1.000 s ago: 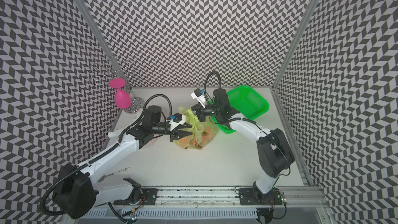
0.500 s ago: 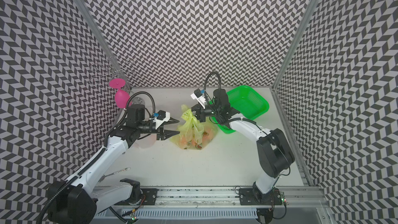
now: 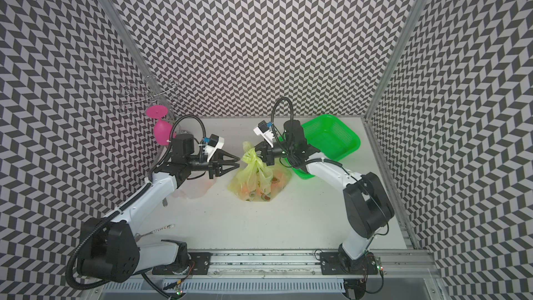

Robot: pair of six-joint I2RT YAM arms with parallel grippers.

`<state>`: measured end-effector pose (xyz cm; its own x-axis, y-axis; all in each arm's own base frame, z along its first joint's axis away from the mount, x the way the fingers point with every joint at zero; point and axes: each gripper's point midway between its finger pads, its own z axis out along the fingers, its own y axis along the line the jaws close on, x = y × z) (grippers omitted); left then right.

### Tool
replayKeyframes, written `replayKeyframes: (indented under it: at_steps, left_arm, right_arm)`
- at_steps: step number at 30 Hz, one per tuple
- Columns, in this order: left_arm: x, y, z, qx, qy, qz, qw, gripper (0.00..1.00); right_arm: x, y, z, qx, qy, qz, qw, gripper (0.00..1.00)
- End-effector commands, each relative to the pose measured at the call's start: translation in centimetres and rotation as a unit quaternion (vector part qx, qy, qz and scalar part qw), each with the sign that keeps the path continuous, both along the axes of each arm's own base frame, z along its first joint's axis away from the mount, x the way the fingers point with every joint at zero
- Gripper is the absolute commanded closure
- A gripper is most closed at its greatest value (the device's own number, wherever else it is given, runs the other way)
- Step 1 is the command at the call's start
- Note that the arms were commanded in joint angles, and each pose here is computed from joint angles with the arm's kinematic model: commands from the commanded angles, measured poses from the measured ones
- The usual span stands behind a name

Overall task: Place the oranges into plastic bags & tie knots
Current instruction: Tie the plastic bag at the center of the board.

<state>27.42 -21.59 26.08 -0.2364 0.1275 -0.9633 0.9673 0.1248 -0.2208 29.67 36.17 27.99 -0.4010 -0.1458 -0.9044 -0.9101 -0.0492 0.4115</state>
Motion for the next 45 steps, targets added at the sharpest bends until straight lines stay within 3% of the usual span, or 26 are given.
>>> replayKeyframes:
  at_steps: [1, 15, 24, 31, 39, 45]
  left_arm:
    - [-0.2, -1.1, 2.1, -0.016, -0.022, -0.020, 0.999, 0.60]
    - [0.2, -3.1, 1.5, -0.004, -0.017, -0.022, 1.000, 0.65]
    - [0.7, -2.3, 1.8, -0.010, -0.018, -0.007, 1.000, 0.60]
    - [0.6, -3.0, 1.3, -0.007, -0.013, -0.019, 1.000, 0.75]
    - [0.7, -3.0, 1.6, -0.009, -0.018, -0.019, 1.000, 0.83]
    - [0.5, -2.9, 1.3, -0.008, -0.023, -0.019, 1.000, 1.00]
  right_arm:
    - [0.0, 0.4, 1.4, 0.013, -0.029, 0.005, 0.999, 1.00]
    - [-0.1, 0.4, 1.7, 0.013, -0.036, 0.006, 0.999, 1.00]
    - [-0.2, 0.4, 1.8, 0.012, -0.040, 0.007, 0.999, 1.00]
    - [-0.2, 0.5, 1.7, 0.010, -0.041, 0.008, 0.999, 1.00]
    - [-0.4, 0.5, 1.5, 0.010, -0.043, 0.010, 0.999, 1.00]
    - [-0.3, 0.4, 1.7, 0.008, -0.048, 0.006, 0.999, 1.00]
